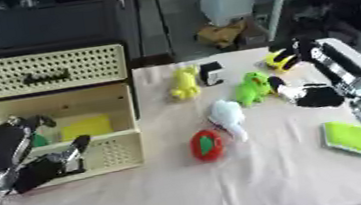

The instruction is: Pick up objects from table and place into drawer.

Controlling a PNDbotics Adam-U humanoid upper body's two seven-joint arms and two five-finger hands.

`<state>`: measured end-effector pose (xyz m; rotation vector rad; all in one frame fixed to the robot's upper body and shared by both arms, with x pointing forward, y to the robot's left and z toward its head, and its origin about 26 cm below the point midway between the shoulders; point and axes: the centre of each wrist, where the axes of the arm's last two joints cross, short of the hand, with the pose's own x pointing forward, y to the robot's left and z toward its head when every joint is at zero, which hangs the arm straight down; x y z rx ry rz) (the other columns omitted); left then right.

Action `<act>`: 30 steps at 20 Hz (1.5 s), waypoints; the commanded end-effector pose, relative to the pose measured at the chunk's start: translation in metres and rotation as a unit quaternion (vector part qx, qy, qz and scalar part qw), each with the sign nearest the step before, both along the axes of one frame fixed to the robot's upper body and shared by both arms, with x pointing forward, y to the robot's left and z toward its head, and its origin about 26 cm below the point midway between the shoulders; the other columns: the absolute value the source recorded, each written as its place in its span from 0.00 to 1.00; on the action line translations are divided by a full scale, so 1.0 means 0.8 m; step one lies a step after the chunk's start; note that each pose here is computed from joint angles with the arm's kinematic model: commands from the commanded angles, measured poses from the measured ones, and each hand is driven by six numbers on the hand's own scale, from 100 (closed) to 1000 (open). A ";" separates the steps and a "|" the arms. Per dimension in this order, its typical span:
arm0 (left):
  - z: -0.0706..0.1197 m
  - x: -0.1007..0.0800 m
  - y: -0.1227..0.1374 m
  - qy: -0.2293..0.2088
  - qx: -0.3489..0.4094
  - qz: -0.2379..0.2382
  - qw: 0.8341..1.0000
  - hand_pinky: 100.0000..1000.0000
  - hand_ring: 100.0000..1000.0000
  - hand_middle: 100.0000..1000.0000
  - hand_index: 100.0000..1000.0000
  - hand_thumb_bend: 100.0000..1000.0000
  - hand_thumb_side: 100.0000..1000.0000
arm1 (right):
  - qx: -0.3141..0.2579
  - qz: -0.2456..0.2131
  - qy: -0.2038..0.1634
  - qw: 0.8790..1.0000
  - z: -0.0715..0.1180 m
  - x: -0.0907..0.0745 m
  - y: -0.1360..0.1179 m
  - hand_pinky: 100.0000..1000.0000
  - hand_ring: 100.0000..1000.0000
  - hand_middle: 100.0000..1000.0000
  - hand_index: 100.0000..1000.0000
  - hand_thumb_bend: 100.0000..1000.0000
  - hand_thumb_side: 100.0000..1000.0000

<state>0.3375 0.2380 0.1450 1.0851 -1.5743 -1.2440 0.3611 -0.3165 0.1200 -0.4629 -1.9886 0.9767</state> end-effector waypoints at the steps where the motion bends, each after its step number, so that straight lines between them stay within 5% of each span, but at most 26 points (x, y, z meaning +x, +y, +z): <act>1: 0.024 -0.004 0.003 -0.038 -0.033 -0.003 0.999 0.00 0.00 0.00 0.69 0.51 1.00 | -0.032 0.018 0.012 0.999 0.009 0.007 -0.007 0.61 0.72 0.76 0.84 0.20 0.25; 14: 0.053 -0.014 0.010 -0.073 -0.113 -0.005 0.991 0.00 0.00 0.00 0.69 0.51 1.00 | -0.129 0.120 0.102 0.979 -0.025 0.049 0.027 0.66 0.83 0.83 0.86 0.27 0.27; 30: 0.049 -0.014 0.008 -0.048 -0.100 -0.010 0.994 0.00 0.00 0.00 0.69 0.49 1.00 | -0.218 0.230 0.131 0.940 -0.052 0.064 0.094 0.66 0.81 0.83 0.87 0.29 0.29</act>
